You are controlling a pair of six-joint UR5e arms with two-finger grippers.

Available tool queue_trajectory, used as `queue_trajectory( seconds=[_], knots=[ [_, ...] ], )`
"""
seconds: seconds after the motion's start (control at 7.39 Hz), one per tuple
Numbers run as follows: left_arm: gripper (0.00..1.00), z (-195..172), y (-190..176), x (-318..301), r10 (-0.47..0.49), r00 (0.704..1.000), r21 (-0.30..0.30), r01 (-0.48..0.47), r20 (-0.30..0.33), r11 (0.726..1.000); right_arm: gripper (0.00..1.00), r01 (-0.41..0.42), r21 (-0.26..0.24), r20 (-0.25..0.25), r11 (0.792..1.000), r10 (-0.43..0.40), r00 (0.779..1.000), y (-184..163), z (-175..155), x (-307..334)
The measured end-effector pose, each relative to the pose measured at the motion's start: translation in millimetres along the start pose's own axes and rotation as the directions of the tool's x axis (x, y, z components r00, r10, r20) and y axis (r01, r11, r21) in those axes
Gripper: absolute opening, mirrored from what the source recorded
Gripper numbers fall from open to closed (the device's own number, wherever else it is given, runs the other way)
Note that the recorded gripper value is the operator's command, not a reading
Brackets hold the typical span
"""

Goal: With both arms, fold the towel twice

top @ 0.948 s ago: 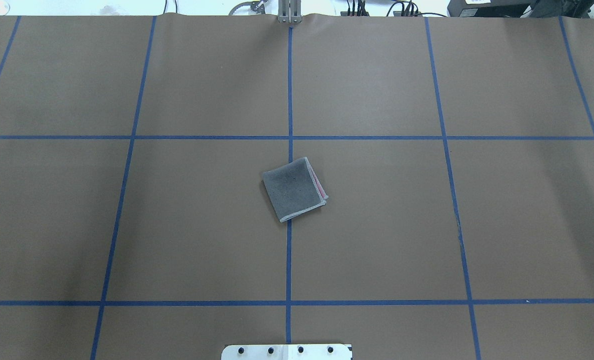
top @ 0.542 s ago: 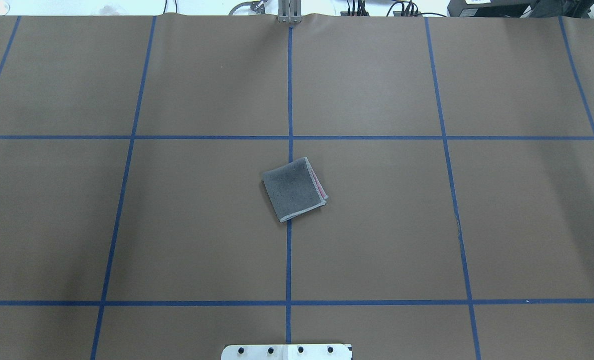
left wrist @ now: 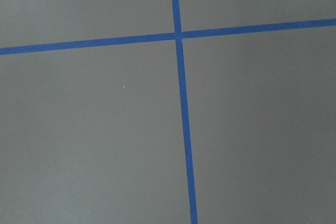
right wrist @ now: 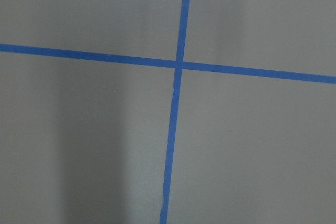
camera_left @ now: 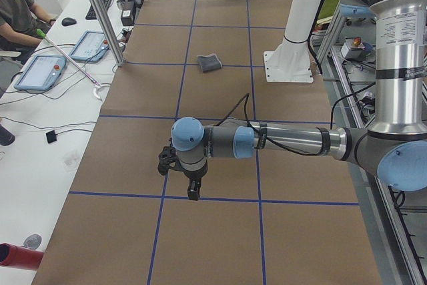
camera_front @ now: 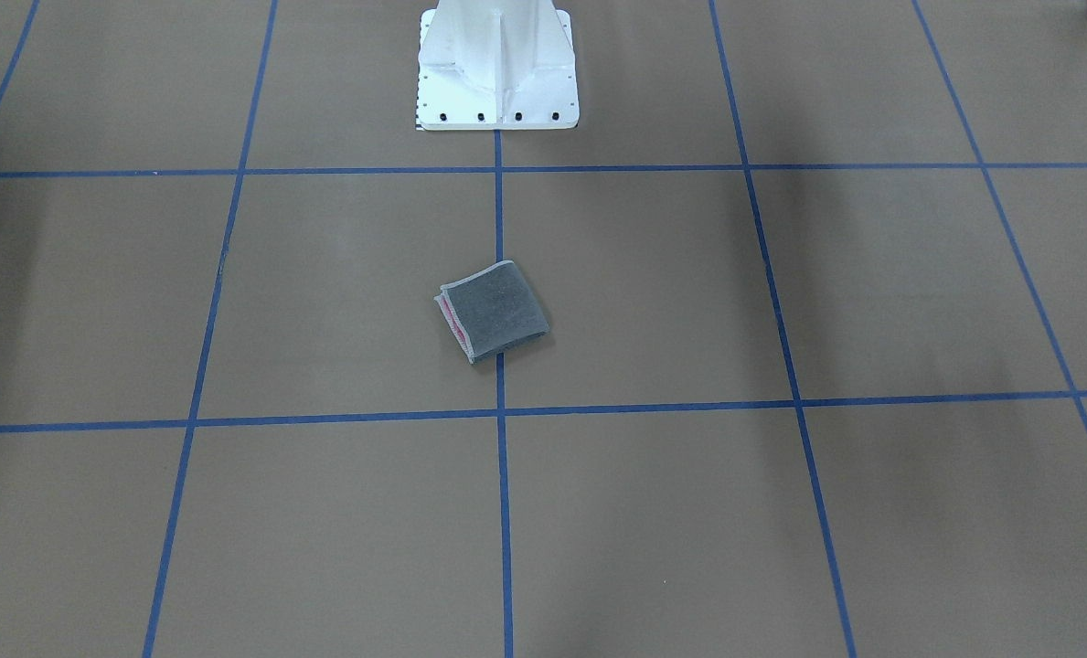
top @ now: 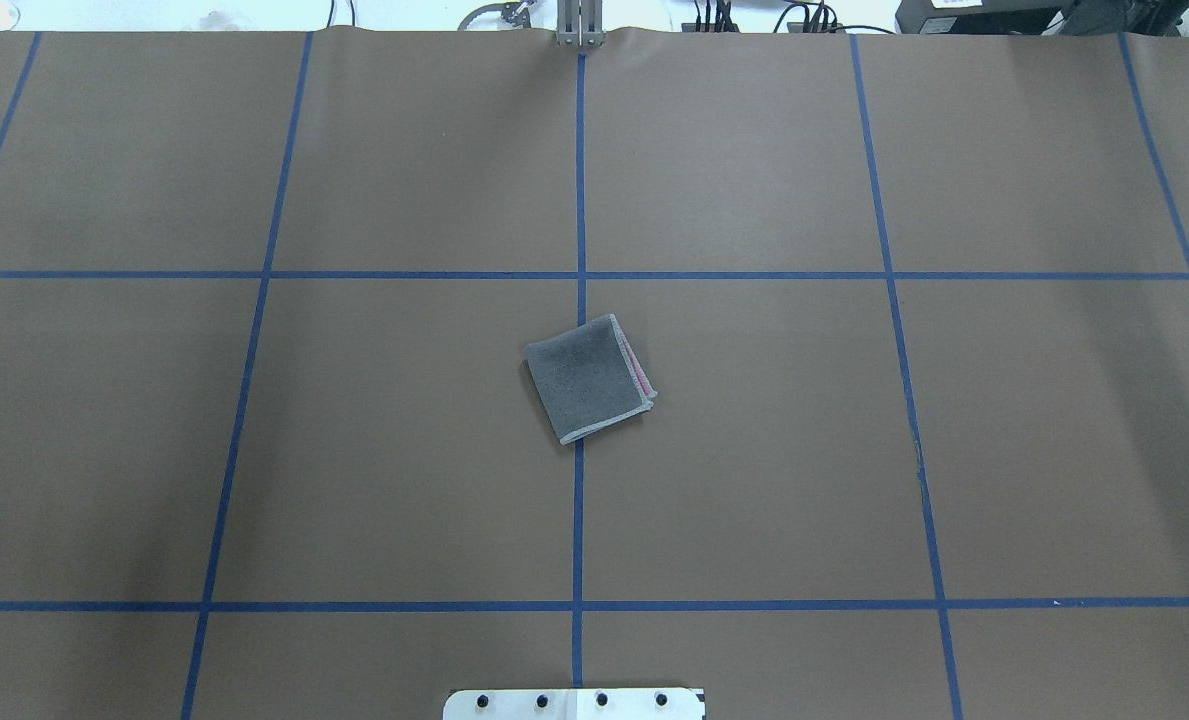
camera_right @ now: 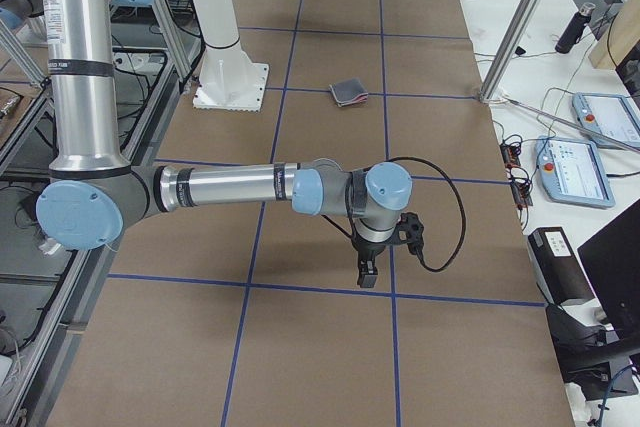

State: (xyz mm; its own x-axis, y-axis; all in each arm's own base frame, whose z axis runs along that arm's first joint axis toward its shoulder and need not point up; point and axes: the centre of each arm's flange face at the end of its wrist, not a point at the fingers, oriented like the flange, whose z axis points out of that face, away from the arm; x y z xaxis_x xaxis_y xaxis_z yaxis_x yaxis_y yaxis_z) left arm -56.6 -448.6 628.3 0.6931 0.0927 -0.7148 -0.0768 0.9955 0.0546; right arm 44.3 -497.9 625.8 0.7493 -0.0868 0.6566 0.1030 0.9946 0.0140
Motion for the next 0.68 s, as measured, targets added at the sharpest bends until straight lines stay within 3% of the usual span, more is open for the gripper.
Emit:
queue_trajectory(
  seconds=[0.68],
  knots=[
    [1.00,1.7,0.0,-1.8,-0.001,1.000,-0.003,0.001,0.000,1.000,1.00,-0.002,-0.001,-0.001,1.000,0.002,1.000,-2.4,0.6,0.8]
  ],
)
